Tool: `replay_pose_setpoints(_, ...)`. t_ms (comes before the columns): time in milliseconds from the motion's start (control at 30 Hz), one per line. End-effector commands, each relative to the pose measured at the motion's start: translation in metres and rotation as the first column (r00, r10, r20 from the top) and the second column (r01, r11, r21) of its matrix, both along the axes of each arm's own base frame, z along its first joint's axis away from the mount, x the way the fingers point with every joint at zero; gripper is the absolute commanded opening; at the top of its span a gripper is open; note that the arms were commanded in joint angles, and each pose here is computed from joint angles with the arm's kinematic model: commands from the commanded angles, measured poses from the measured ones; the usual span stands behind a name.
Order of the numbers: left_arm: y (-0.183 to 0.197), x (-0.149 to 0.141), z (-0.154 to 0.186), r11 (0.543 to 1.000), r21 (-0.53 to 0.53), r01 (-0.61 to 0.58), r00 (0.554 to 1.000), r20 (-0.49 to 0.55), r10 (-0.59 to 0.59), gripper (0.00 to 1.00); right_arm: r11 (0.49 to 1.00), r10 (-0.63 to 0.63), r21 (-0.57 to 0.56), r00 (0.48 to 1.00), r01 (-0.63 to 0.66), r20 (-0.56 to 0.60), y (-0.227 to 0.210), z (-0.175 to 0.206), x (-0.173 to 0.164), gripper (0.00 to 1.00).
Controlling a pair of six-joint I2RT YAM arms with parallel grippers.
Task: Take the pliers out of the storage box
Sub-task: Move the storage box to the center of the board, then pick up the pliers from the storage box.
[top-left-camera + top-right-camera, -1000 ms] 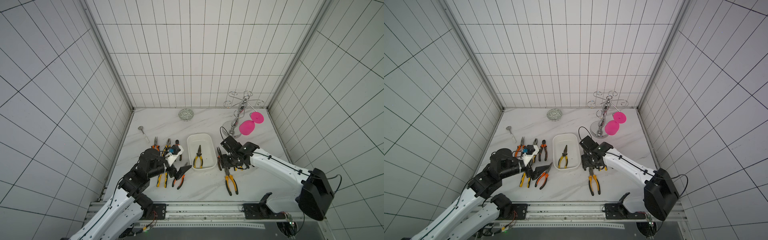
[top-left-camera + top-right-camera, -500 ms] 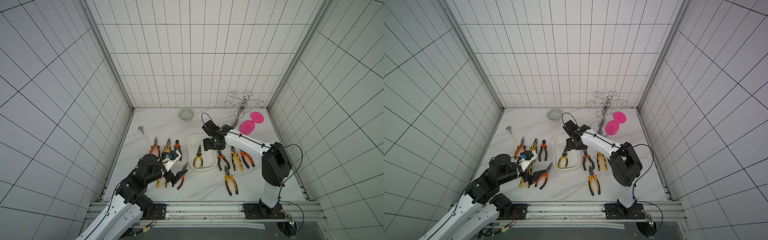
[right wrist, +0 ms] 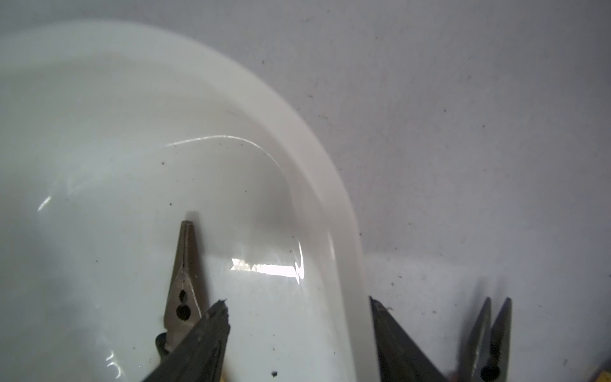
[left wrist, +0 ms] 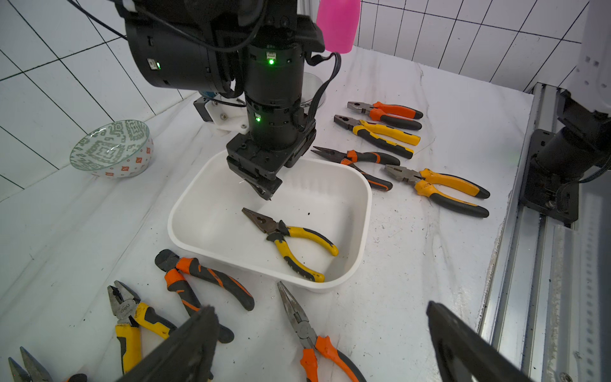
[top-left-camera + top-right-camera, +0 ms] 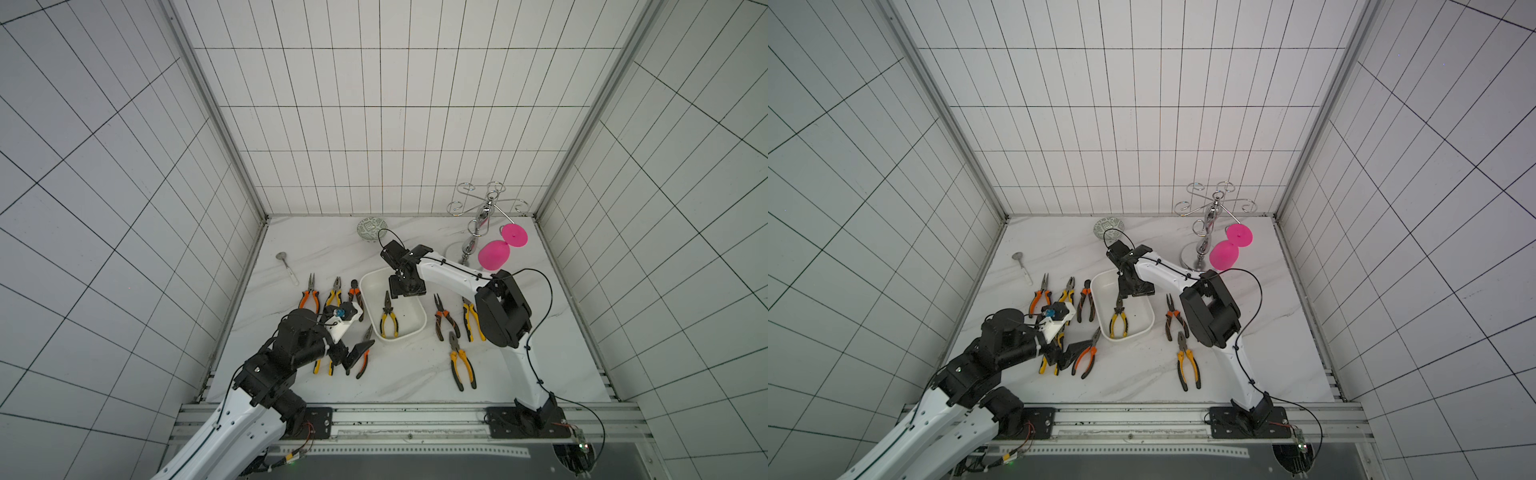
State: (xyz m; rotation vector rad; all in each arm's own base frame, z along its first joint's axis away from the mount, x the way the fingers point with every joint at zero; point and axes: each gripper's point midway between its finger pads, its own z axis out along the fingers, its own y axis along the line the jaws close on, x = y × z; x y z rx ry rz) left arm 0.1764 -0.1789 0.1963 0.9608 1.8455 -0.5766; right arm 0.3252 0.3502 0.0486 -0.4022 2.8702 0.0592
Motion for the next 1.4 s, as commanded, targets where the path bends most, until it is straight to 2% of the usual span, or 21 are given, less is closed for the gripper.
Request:
replay_pose_setpoints(0,-0.001,-0.003,-0.001,1.0,0.001,0.015,1.0,0.007,-0.015,0.99,1.0,0.003,-0.014,0.999,-0.002,0.043,0.003,0.025,0.001,0.69)
replay_pose_setpoints(233,0.003,-0.003,0.0,1.0,0.004,-0.003,1.0,0.022,0.003,0.99,1.0,0.026,-0.011,0.98,-0.025,0.196,-0.011,0.081,-0.001,0.75)
replay_pose_setpoints(367,0.007,-0.005,0.001,1.0,0.018,-0.009,1.0,0.027,0.009,0.99,0.997,0.056,0.039,0.977,-0.065,0.205,0.005,0.096,-0.014,0.74)
replay_pose_setpoints(600,0.012,-0.009,0.004,0.999,0.031,-0.016,0.999,0.032,0.015,0.99,0.992,0.095,0.07,0.988,-0.103,0.119,0.037,0.066,-0.028,0.69)
replay_pose_setpoints(900,0.017,-0.016,0.006,0.999,0.026,-0.025,0.999,0.026,0.024,0.99,0.994,0.091,0.05,0.995,-0.092,0.034,0.059,0.011,-0.021,0.62)
replay_pose_setpoints(1033,0.017,-0.017,0.007,1.0,0.018,-0.022,1.0,0.021,0.021,0.99,0.995,0.09,0.03,0.996,-0.091,0.016,0.066,-0.005,-0.017,0.56)
replay_pose_setpoints(1100,0.016,-0.018,0.008,1.0,0.016,-0.019,1.0,0.021,0.019,0.99,0.996,0.091,0.015,0.996,-0.091,0.012,0.065,-0.012,-0.016,0.5)
replay_pose_setpoints(1167,0.016,-0.018,0.008,1.0,0.015,-0.018,1.0,0.021,0.017,0.99,0.996,0.087,0.001,0.996,-0.087,-0.005,0.063,-0.021,-0.017,0.4)
replay_pose_setpoints(1367,0.016,-0.018,0.008,1.0,0.015,-0.019,1.0,0.022,0.018,0.99,0.997,0.072,0.001,0.996,-0.072,-0.061,0.056,-0.022,-0.029,0.38)
